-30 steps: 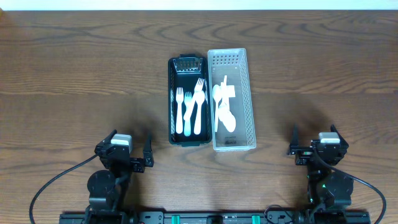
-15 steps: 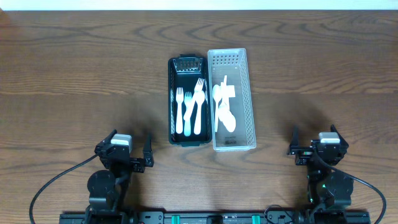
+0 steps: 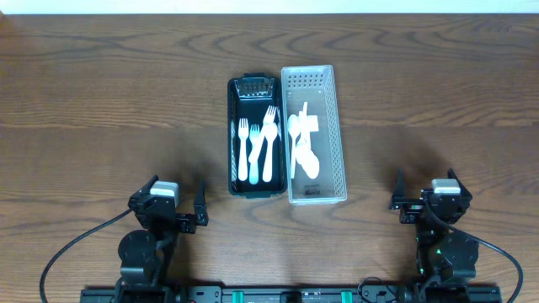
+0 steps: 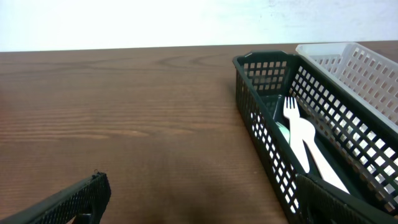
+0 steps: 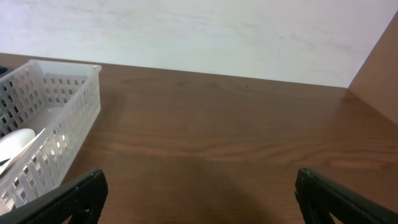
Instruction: Pack container
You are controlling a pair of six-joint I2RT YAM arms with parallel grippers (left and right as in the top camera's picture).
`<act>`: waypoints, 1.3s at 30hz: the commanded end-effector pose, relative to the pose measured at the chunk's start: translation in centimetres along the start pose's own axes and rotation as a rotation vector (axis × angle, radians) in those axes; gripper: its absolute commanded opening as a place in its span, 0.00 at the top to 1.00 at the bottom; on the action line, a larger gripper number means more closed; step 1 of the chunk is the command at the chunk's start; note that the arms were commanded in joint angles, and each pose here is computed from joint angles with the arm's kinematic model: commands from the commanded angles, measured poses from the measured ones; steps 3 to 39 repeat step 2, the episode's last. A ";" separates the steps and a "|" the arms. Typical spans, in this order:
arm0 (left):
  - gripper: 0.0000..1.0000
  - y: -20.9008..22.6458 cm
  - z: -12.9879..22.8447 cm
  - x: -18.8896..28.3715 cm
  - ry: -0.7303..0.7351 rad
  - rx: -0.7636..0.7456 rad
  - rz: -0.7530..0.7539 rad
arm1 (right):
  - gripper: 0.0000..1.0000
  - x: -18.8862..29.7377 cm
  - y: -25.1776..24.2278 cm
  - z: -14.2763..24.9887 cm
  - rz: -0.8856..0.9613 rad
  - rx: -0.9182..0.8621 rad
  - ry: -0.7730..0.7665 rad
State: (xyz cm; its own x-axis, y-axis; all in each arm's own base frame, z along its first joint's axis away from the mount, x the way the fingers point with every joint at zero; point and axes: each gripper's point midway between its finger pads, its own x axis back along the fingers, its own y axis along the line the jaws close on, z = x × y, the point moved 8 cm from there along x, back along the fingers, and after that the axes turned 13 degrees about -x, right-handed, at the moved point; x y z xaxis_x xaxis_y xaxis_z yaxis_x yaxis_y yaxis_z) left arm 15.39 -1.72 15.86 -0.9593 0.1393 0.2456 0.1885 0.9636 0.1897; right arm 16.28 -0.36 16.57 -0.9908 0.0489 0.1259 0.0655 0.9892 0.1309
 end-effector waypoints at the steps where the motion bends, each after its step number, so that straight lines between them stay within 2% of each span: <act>1: 0.02 0.0 1.0 -0.2 0.031 0.008 -0.009 | 0.01 0.0 0.0 0.1 0.002 -0.011 -0.001; 39: 0.02 0.0 1.0 -0.2 0.031 0.008 -0.009 | 0.01 0.0 0.0 0.1 0.002 -0.010 0.000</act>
